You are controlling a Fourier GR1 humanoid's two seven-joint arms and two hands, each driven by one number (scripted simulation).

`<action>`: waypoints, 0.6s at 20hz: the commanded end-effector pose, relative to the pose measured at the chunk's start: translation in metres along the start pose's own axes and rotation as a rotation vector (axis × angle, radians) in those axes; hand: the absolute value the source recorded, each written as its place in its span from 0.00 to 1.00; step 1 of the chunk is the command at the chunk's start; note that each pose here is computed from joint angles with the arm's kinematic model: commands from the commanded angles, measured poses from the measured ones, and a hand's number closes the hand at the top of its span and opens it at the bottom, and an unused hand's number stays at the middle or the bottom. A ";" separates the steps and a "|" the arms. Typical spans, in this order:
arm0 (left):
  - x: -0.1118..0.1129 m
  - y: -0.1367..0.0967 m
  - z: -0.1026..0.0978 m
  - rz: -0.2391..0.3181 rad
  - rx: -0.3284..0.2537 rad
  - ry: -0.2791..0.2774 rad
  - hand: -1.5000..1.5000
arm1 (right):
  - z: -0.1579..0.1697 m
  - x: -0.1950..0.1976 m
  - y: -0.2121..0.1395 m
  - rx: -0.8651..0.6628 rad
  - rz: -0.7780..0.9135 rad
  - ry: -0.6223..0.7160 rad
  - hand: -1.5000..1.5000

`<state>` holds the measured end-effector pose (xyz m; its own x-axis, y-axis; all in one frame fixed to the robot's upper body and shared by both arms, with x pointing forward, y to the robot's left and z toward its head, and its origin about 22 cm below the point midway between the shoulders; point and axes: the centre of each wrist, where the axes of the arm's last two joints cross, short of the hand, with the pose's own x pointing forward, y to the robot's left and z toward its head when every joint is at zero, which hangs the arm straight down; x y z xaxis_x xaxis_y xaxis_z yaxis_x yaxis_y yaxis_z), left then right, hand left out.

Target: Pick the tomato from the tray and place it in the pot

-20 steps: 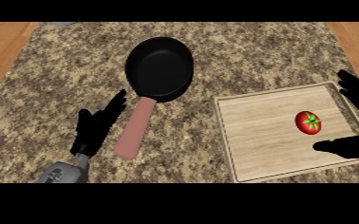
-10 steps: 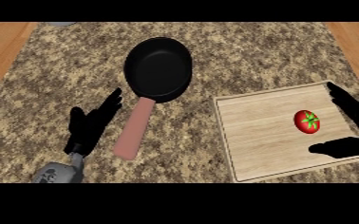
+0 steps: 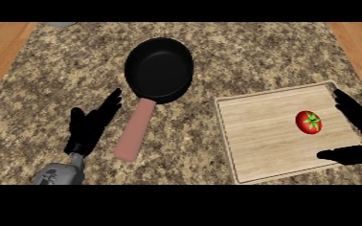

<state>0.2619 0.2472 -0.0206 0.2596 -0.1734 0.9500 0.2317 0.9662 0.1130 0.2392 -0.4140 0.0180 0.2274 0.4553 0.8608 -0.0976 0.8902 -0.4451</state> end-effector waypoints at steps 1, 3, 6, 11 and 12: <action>0.020 -0.013 -0.003 0.002 0.005 -0.009 0.50 | -0.016 -0.007 0.003 0.023 -0.116 -0.060 0.00; 0.002 -0.010 0.003 -0.003 -0.003 0.026 0.50 | -0.010 -0.015 0.006 0.032 -0.182 -0.078 0.00; -0.002 0.000 0.000 -0.005 -0.018 0.014 0.50 | 0.009 -0.032 0.017 0.051 -0.248 -0.080 0.00; 0.000 -0.004 -0.005 0.003 -0.007 -0.005 0.50 | -0.024 -0.041 0.020 0.062 -0.292 -0.030 0.00; -0.007 0.006 0.012 0.004 -0.013 0.010 0.50 | -0.026 -0.048 0.042 0.054 -0.293 -0.038 0.00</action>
<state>0.2606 0.2451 -0.0222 0.2654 -0.1769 0.9478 0.2408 0.9640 0.1125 0.2483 -0.4086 -0.0251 0.2073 0.2109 0.9553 -0.0898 0.9765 -0.1961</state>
